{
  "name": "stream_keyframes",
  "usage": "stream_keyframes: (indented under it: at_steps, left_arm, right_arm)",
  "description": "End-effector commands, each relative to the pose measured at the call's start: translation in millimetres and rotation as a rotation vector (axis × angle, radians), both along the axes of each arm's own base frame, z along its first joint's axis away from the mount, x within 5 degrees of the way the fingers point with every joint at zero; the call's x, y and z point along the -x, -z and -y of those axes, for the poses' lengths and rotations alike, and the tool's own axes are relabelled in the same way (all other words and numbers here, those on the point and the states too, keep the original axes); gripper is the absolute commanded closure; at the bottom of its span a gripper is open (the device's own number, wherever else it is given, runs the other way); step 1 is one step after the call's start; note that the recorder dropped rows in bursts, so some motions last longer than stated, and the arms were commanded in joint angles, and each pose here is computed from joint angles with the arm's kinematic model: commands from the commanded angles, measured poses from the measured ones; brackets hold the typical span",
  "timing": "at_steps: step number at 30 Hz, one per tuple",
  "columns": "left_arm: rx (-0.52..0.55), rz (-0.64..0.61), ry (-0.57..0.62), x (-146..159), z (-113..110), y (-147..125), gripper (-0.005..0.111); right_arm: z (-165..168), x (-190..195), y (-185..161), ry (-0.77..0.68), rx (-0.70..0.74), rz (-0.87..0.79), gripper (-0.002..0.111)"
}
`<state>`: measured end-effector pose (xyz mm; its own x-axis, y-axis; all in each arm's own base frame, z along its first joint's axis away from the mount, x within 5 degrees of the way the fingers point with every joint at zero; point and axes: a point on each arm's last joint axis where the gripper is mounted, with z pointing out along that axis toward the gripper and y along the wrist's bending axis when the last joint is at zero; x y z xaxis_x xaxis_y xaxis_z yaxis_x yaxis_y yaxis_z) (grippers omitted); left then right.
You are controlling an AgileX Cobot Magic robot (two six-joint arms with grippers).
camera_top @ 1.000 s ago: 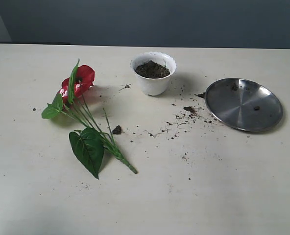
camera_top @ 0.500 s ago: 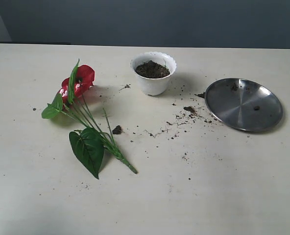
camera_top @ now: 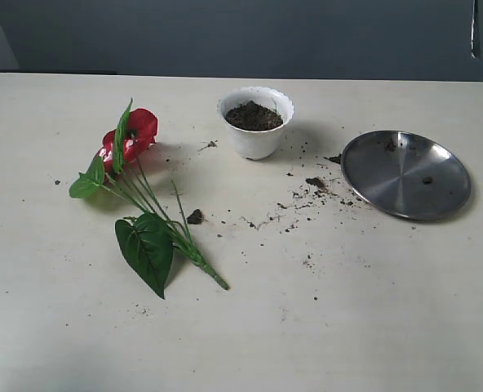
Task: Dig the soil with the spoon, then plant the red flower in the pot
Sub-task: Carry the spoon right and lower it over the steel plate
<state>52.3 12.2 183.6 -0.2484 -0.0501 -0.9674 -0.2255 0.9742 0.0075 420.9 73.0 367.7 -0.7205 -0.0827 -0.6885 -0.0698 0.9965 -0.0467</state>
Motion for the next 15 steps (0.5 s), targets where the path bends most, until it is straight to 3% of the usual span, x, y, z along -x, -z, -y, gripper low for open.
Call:
stream_keyframes:
  at_steps: [1,10,15]
  left_arm:
    - [-0.002,0.011,0.003,0,0,0,0.106]
    - [-0.002,0.011,0.003,0,0,0,0.106]
    - [-0.002,0.011,0.003,0,0,0,0.106]
  right_arm:
    - [17,-10,25,0.029,0.022,-0.206,0.109]
    - [3,-36,106,-0.039,-0.016,-0.441,0.109]
    - [2,-39,132,-0.039,-0.002,-0.531,0.109]
